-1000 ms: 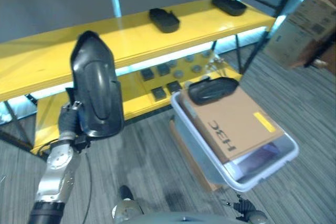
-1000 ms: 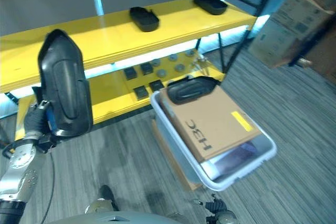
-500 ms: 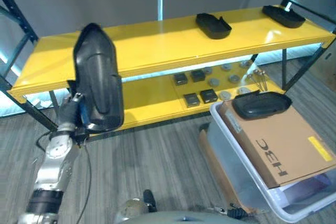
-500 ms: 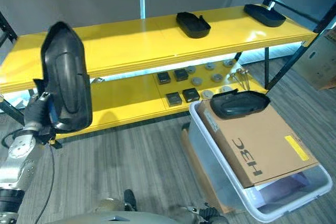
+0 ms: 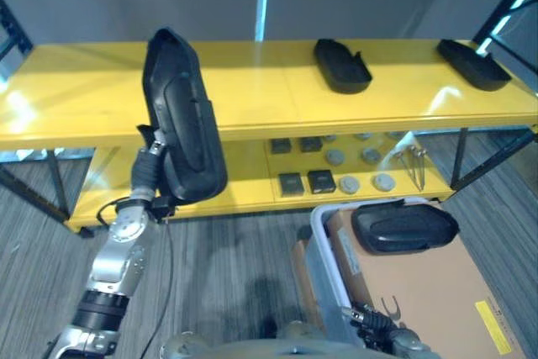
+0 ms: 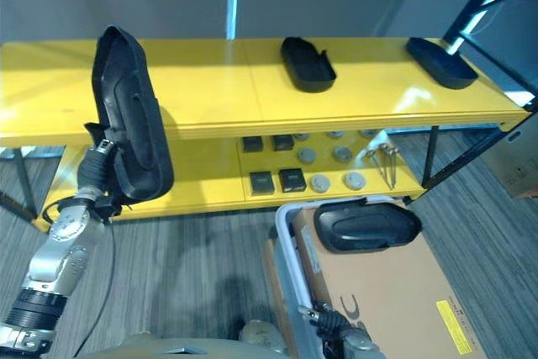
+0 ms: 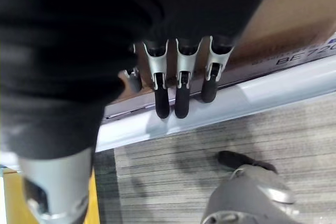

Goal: Move parts from the plastic box to the shelf.

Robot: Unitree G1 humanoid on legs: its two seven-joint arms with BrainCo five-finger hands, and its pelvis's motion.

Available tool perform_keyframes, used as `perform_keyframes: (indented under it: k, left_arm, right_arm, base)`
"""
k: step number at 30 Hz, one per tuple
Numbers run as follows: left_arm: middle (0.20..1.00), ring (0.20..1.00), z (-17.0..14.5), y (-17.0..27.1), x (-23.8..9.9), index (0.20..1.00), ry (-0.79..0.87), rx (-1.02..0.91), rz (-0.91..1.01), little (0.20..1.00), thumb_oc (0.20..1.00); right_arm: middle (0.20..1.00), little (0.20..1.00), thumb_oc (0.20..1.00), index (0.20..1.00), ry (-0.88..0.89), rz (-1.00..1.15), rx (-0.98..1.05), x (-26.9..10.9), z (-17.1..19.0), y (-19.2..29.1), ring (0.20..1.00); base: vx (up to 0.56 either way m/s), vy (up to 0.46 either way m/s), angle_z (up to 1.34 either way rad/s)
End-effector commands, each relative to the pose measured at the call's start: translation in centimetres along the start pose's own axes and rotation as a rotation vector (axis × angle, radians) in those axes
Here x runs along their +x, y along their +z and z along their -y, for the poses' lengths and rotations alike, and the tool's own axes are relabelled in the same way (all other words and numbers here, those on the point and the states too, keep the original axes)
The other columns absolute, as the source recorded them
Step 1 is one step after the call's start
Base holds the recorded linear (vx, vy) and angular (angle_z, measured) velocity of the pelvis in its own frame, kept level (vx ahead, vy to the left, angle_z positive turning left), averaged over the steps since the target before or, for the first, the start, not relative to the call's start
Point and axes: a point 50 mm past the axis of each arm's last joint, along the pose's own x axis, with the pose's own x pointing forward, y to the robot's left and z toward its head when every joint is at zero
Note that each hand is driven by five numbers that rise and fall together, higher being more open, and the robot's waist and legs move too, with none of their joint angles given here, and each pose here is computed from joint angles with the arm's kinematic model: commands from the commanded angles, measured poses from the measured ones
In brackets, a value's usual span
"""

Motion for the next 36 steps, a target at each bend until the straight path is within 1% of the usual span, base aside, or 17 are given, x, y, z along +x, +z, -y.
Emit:
perform_keyframes:
  k: [1,3,6,8,11,14,18,20,26,28,32,36]
  left_arm:
    - [0.2,0.2,-1.5,3.6,0.7,0.2,0.057,0.018,0.178,0.2,0.2]
    - [0.2,0.2,-1.5,3.4,0.6,0.2,0.049,0.019,0.184,0.2,0.2]
    - [0.2,0.2,-1.6,3.4,0.6,0.2,0.041,0.011,0.19,0.2,0.2]
    - [0.2,0.2,-1.7,3.4,0.4,0.2,0.019,0.01,0.196,0.2,0.2]
    - [0.2,0.2,-1.9,3.5,0.5,0.2,-0.001,0.016,0.181,0.2,0.2]
    - [0.2,0.2,-1.4,3.6,0.8,0.2,-0.023,0.032,0.179,0.2,0.2]
    - [0.2,0.2,-1.5,4.2,1.7,0.2,-0.009,0.051,0.192,0.2,0.2]
    - [0.2,0.2,-1.7,4.3,1.8,0.2,-0.001,0.061,0.195,0.2,0.2]
    - [0.2,0.2,-1.3,4.3,2.2,0.2,0.014,0.119,0.175,0.2,0.2]
    - [0.2,0.2,-1.9,4.1,3.2,0.2,0.075,0.234,0.166,0.2,0.2]
    - [0.2,0.2,-3.6,4.9,4.6,0.2,0.161,0.389,0.136,0.2,0.2]
    - [0.2,0.2,-6.7,5.7,6.6,0.2,0.325,0.579,0.045,0.2,0.2]
  right_arm:
    - [1.0,1.0,1.0,1.0,-0.044,-0.032,-0.082,-1.0,1.8,-2.3,1.0]
    - [1.0,1.0,1.0,1.0,-0.04,-0.043,-0.099,-1.0,1.8,-2.2,1.0]
    - [1.0,1.0,1.0,1.0,-0.019,-0.047,-0.048,-0.9,1.8,-2.2,1.0]
    - [1.0,1.0,1.0,1.0,-0.008,-0.071,0.013,-0.9,1.8,-2.3,1.0]
    - [1.0,1.0,1.0,1.0,-0.019,-0.1,0.037,-1.1,1.8,-2.8,1.0]
    - [1.0,1.0,1.0,1.0,-0.031,-0.111,0.069,-1.2,1.6,-3.2,1.0]
    - [1.0,1.0,1.0,1.0,-0.002,-0.113,0.013,-1.4,0.5,-4.4,1.0]
    - [1.0,1.0,1.0,1.0,0.032,-0.113,0.006,-1.5,-0.1,-4.6,1.0]
    - [1.0,1.0,1.0,1.0,0.041,-0.127,0.009,-1.5,-0.6,-5.1,1.0]
    - [1.0,1.0,1.0,1.0,0.048,-0.134,-0.01,-1.3,-0.8,-4.9,1.0]
    - [1.0,1.0,1.0,1.0,0.053,-0.156,-0.045,-1.5,-0.8,-5.3,1.0]
    - [1.0,1.0,1.0,1.0,0.081,-0.211,-0.094,-2.0,-0.9,-6.6,1.0]
  base:
    - [0.01,-0.16,-0.49]
    - [0.06,-0.054,-0.12]
    - [0.1,0.114,0.03]
    - [0.17,0.38,0.49]
    - [0.19,0.262,0.2]
    - [0.06,0.23,-0.69]
    - [0.05,0.171,-0.48]
    - [0.06,0.125,-0.21]
    - [0.01,0.03,0.0]
    - [0.03,-0.001,-0.05]
    - [0.1,-0.009,-0.05]
    - [0.12,-0.028,-0.08]
